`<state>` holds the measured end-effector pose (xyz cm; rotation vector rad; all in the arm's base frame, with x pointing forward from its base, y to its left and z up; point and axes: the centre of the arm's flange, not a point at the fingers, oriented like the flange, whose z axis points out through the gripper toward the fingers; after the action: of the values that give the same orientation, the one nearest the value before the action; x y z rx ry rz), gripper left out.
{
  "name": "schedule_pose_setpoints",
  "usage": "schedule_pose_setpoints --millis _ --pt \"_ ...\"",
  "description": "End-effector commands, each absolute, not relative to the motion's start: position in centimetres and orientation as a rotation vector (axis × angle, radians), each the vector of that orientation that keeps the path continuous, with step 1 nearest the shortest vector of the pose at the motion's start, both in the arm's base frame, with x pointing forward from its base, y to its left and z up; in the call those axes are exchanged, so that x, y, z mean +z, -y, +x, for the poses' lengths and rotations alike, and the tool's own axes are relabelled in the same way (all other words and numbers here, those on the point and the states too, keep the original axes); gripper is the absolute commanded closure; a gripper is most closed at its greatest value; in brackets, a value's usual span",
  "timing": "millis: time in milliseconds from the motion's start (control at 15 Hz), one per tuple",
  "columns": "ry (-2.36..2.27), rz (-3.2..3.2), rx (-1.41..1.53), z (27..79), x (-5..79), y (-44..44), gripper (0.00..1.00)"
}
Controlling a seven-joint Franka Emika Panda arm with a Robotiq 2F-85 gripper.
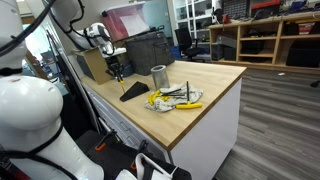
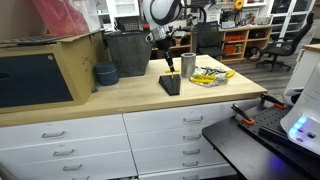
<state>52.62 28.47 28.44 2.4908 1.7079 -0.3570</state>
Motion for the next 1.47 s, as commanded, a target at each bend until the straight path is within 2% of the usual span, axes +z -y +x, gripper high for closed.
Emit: schedule_pose_setpoints --millis 0,1333,1400 --pt "-1.669 2.493 -0.336 52.1 28.0 -28.2 0.96" --pt "-1.619 2.493 -0.329 52.1 26.1 -28.0 0.96" --pt "-1.618 2.499 -0.323 52.1 26.3 -28.0 0.60"
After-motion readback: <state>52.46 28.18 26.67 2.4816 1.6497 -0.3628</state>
